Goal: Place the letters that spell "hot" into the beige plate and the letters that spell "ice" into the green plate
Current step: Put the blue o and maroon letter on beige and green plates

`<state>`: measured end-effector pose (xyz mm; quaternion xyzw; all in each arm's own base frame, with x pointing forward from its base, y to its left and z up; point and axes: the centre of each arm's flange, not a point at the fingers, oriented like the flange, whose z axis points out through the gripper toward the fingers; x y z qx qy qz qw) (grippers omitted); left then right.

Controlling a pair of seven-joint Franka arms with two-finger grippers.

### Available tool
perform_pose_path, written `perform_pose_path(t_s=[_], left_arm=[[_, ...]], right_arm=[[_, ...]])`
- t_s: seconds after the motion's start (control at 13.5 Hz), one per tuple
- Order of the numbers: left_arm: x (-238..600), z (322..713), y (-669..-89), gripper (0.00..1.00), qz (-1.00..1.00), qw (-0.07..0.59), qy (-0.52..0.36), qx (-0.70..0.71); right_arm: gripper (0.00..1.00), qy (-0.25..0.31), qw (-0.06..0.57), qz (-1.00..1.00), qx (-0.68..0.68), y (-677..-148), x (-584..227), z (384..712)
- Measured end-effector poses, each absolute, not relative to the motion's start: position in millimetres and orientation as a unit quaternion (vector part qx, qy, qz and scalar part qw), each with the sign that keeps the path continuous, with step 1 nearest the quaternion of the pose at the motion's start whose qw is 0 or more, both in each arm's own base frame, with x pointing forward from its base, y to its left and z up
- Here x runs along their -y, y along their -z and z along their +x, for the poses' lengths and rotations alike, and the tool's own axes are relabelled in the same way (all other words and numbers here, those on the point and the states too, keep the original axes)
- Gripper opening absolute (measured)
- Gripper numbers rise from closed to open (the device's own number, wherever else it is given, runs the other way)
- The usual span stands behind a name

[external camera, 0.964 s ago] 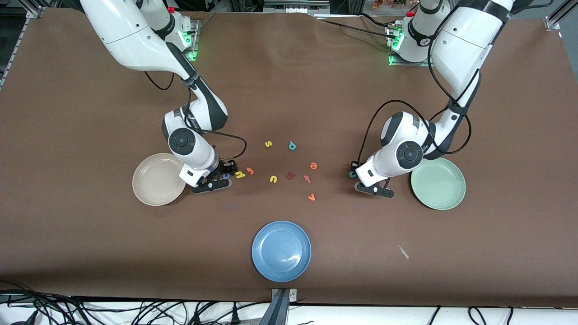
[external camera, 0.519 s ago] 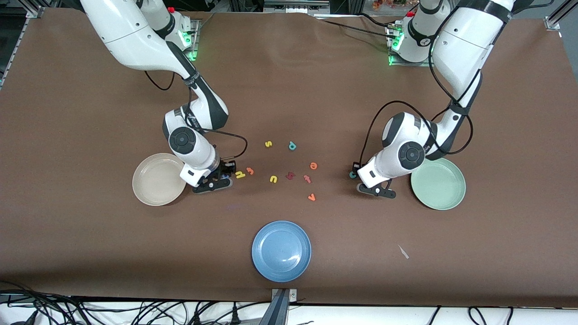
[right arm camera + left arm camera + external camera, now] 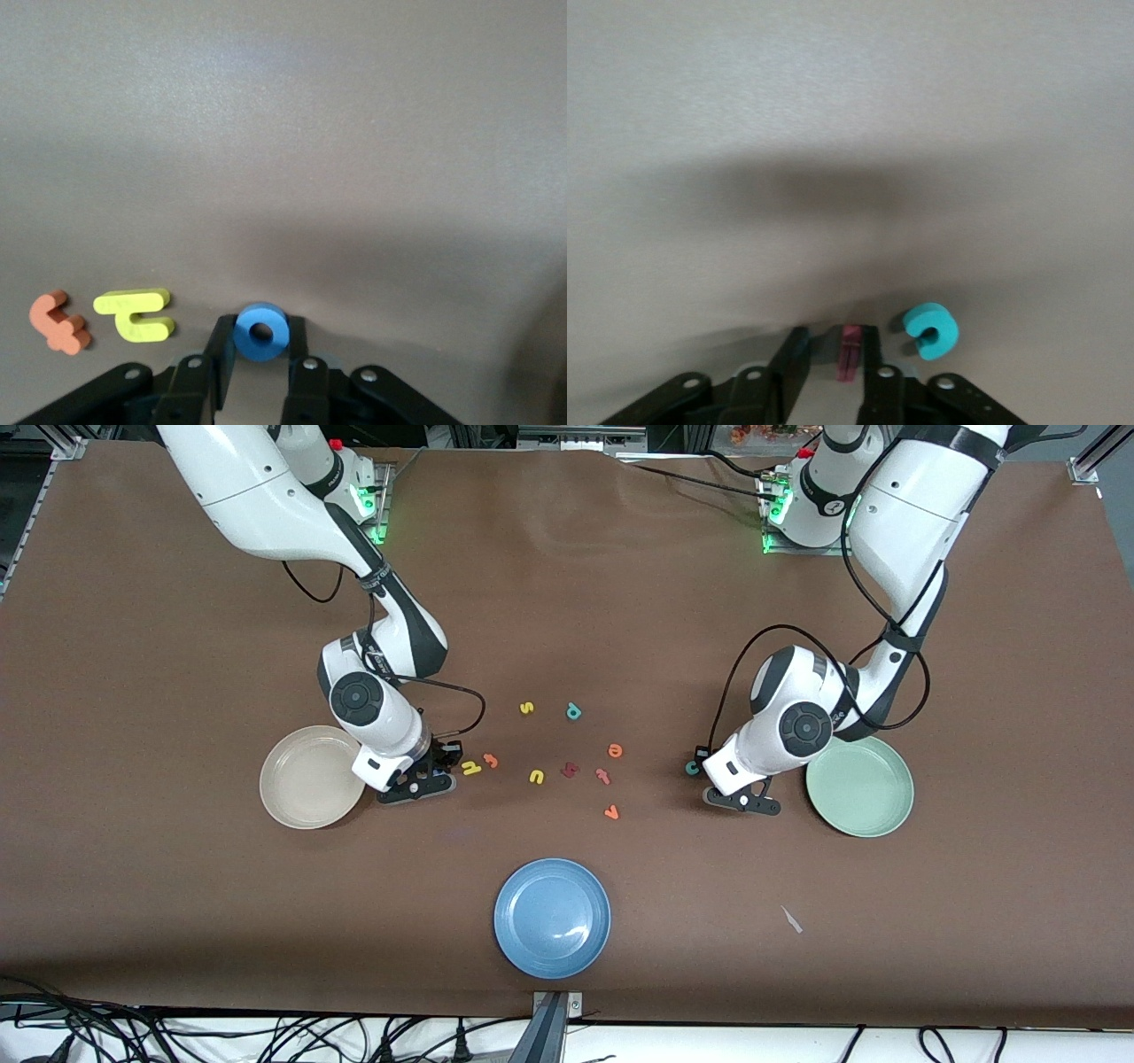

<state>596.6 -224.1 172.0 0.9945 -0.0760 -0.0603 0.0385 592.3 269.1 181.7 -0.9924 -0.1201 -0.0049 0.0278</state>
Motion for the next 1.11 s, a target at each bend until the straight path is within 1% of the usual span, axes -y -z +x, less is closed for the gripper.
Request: perform_pose_path(t_s=[0.07,0.15,0.22,0.3,0.37,0.52,0.59,0.67,0.74,0.96,1.11], left_arm=[[226.8,595.6,-172.0,0.26,0.995,0.028,0.057,0.07],[229.6,594.8,-172.5,0.19,0.996,0.02,0.054,0.065],[231.9,594.0,-172.6,0.19,0.997,0.015,0.053,0.062],[232.2,594.2,-173.2,0.1,0.997,0.014,0.052,0.06],[232.2,594.2,-173.1,0.07,0.997,0.014,0.052,0.06],[229.9,597.6,-175.8,0.07,0.997,0.014,0.047,0.056],[225.8,604.2,-183.6,0.07,0.998,0.015,0.038,0.052],[217.0,614.3,-199.1,0.07,0.999,0.017,0.023,0.045],[202.2,625.2,-221.8,0.07,0.999,0.017,0.009,0.041],[128.6,638.0,-292.7,0.07,0.998,-0.004,0.027,0.05],[66.5,636.4,-320.1,0.07,0.997,-0.012,0.054,0.062]], right_arm=[[0.28,0.0,0.024,-0.992,0.126,-189.6,-261.5,595.5],[0.28,-0.007,0.019,-0.991,0.134,-202.4,-250.1,600.0],[0.28,-0.015,0.014,-0.989,0.146,-220.3,-233.9,605.1],[0.28,-0.022,0.009,-0.987,0.159,-238.6,-213.9,610.2],[0.28,-0.027,0.007,-0.985,0.173,-254.6,-192.6,615.1],[0.28,-0.028,0.006,-0.978,0.205,-273.5,-150.0,624.2],[0.28,-0.031,0.003,-0.976,0.216,-273.6,-130.5,626.9],[0.31,-0.036,0.0,-0.974,0.223,-268.7,-112.7,627.3],[0.31,-0.044,-0.003,-0.973,0.225,-261.7,-98.5,625.3],[0.59,-0.052,-0.006,-0.972,0.231,-251.7,-92.5,619.9],[0.82,-0.048,-0.011,-0.969,0.24,-252.4,-97.4,620.0]])
